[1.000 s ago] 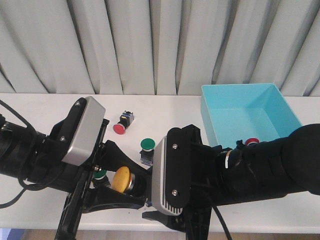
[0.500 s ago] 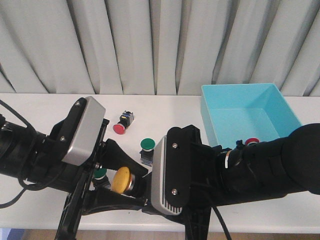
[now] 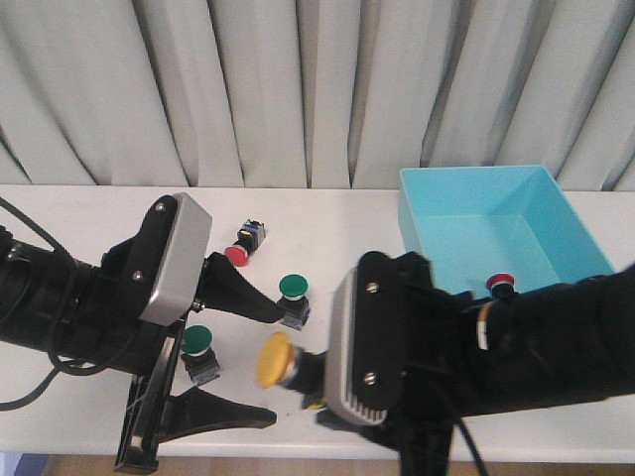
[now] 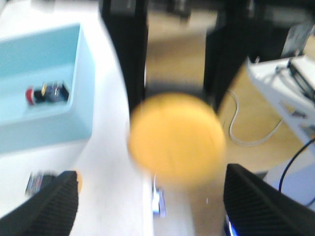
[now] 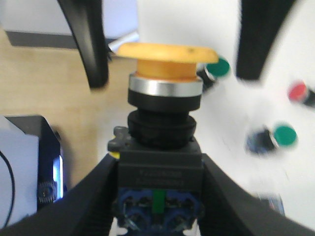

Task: Pick red and yellow buttons and place in box
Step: 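Grasp the yellow button with the right gripper and release left, then lower the yellow button into the blue box and open right gripper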

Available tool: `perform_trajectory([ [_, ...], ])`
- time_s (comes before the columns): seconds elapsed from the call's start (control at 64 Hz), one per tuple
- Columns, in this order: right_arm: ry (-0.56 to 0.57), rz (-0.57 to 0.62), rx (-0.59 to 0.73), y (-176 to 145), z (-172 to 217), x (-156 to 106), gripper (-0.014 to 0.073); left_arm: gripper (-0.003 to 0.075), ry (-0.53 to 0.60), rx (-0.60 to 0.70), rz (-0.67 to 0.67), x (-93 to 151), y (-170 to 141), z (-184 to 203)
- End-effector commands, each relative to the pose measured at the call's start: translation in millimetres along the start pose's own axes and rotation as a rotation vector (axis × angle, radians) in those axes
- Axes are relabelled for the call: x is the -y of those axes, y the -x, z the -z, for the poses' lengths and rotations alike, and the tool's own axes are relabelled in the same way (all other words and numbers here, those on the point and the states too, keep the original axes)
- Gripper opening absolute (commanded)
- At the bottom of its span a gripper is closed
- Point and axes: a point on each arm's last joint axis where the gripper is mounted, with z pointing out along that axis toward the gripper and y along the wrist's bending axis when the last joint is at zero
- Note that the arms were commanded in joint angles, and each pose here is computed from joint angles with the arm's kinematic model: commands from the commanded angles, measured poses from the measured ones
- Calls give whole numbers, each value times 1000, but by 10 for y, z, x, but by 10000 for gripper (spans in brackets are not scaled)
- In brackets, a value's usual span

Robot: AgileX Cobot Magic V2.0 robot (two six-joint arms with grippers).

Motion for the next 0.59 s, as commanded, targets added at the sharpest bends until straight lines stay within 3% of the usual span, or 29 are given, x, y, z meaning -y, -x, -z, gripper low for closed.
perform_trajectory([
  [0.0,-169,-61,-46,-6,250,111,217,587,56,5,30,-27,97,73],
  [0.109,-341,-209,-176,-152,379,231,217,587,86,-64,59,-52,33,77],
  [0.281,-653,-649,-310,-486,655,653,222,587,108,-117,79,-69,-16,83],
  [0.422,-715,-883,-333,-751,775,1009,226,587,107,-115,80,-68,-15,83],
  [0.578,-663,-1086,-321,-1026,702,1438,230,587,101,-115,80,-63,-15,82],
])
